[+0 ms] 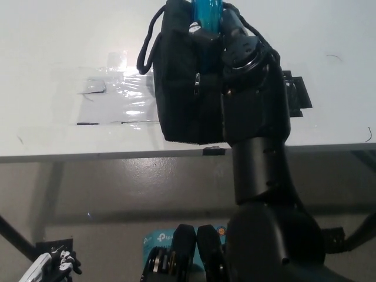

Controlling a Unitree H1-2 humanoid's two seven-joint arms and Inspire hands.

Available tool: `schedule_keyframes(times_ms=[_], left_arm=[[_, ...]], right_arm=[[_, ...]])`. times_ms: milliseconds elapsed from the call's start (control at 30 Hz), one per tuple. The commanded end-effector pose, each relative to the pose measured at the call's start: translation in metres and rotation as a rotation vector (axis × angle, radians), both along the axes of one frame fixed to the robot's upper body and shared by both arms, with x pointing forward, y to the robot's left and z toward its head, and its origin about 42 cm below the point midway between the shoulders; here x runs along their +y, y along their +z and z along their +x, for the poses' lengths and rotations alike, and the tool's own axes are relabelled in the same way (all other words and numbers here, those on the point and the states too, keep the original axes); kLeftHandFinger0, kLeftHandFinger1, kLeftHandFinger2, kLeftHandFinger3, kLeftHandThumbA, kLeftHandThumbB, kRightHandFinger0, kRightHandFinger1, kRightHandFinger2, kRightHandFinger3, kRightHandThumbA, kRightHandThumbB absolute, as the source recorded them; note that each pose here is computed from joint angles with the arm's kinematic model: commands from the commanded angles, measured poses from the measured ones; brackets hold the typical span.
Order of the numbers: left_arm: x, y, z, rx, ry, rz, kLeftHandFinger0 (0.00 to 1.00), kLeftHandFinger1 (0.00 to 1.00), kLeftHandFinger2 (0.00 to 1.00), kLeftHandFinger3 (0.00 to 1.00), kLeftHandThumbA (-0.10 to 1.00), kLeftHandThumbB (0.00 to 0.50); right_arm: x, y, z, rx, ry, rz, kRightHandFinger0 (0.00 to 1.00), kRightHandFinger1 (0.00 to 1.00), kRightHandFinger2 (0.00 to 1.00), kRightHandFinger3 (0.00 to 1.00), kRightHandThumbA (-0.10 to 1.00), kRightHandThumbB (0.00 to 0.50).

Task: The robot uses its right hand to pick up a stack of plates kept in the middle of the desk and put it inside a bag kept next to it

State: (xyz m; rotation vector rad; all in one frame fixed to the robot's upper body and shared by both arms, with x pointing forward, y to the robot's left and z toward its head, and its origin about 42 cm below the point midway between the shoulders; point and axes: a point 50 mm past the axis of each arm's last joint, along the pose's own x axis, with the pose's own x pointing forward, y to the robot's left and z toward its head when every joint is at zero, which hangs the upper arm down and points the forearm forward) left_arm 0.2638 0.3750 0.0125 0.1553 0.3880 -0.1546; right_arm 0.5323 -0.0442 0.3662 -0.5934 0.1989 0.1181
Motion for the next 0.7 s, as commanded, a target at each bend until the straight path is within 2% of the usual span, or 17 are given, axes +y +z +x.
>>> schedule_keyframes(times_ms=[0, 67, 167, 200, 267, 333, 367, 400, 433, 500, 533, 567, 600, 667], left_arm=[[0.01, 0.005, -0.005, 0.004, -0.02, 0.037, 0.03, 0.26, 0.37, 0.39, 0.34, 0.5], [0.012, 0.004, -0.006, 0.007, -0.017, 0.036, 0.03, 0.26, 0.37, 0.39, 0.34, 0.5], [0.013, 0.003, -0.008, 0.013, -0.021, 0.041, 0.02, 0.26, 0.37, 0.39, 0.34, 0.5], [0.013, 0.004, -0.009, 0.017, -0.022, 0.039, 0.02, 0.25, 0.36, 0.4, 0.33, 0.5], [0.012, 0.003, -0.009, 0.024, -0.023, 0.029, 0.03, 0.26, 0.37, 0.41, 0.31, 0.5], [0.012, 0.003, -0.011, 0.018, -0.027, 0.034, 0.02, 0.26, 0.37, 0.41, 0.32, 0.5], [0.013, 0.003, -0.012, 0.02, -0.02, 0.029, 0.02, 0.25, 0.37, 0.4, 0.32, 0.5], [0.013, 0.002, -0.013, 0.019, -0.019, 0.028, 0.02, 0.25, 0.36, 0.4, 0.32, 0.5], [0.013, 0.002, -0.013, 0.02, -0.018, 0.027, 0.03, 0.26, 0.37, 0.41, 0.33, 0.5], [0.013, 0.002, -0.013, 0.018, -0.015, 0.025, 0.03, 0.26, 0.37, 0.41, 0.33, 0.5], [0.013, 0.003, -0.012, 0.022, -0.021, 0.042, 0.03, 0.26, 0.36, 0.41, 0.33, 0.5], [0.013, 0.004, -0.012, 0.023, -0.021, 0.043, 0.03, 0.26, 0.38, 0.41, 0.32, 0.5], [0.012, 0.004, -0.012, 0.023, -0.019, 0.04, 0.02, 0.26, 0.37, 0.41, 0.32, 0.5], [0.012, 0.004, -0.012, 0.02, -0.02, 0.041, 0.01, 0.26, 0.38, 0.41, 0.32, 0.5]], right_arm=[[0.026, 0.035, -0.011, -0.01, 0.074, -0.11, 0.0, 0.0, 0.05, 0.74, 0.25, 0.0], [0.032, 0.038, -0.013, -0.006, 0.104, -0.143, 0.0, 0.0, 0.02, 0.77, 0.19, 0.0], [0.036, 0.038, -0.017, -0.021, 0.125, -0.166, 0.0, 0.0, 0.02, 0.78, 0.18, 0.0], [0.045, 0.038, -0.022, -0.038, 0.147, -0.249, 0.0, 0.0, 0.04, 0.74, 0.24, 0.0], [0.045, 0.035, -0.026, -0.032, 0.177, -0.243, 0.0, 0.0, 0.02, 0.67, 0.12, 0.0], [0.047, 0.033, -0.027, -0.016, 0.193, -0.256, 0.0, 0.0, 0.02, 0.63, 0.06, 0.0], [0.046, 0.033, -0.025, 0.002, 0.191, -0.263, 0.0, 0.0, 0.0, 0.68, 0.06, 0.013], [0.046, 0.032, -0.025, 0.008, 0.193, -0.259, 0.0, 0.0, 0.0, 0.7, 0.04, 0.001], [0.044, 0.031, -0.025, 0.019, 0.193, -0.268, 0.0, 0.0, 0.0, 0.62, 0.05, 0.0], [0.043, 0.032, -0.025, 0.031, 0.193, -0.285, 0.0, 0.0, 0.0, 0.6, 0.07, 0.0], [0.038, 0.027, -0.026, 0.075, 0.195, -0.313, 0.0, 0.0, 0.0, 0.49, 0.13, 0.0], [0.034, 0.02, -0.025, 0.108, 0.192, -0.314, 0.0, 0.0, 0.0, 0.43, 0.16, 0.0], [0.031, 0.013, -0.025, 0.122, 0.185, -0.308, 0.0, 0.0, 0.0, 0.45, 0.13, 0.0], [0.026, 0.003, -0.024, 0.144, 0.177, -0.293, 0.0, 0.0, 0.0, 0.64, 0.11, 0.0]])
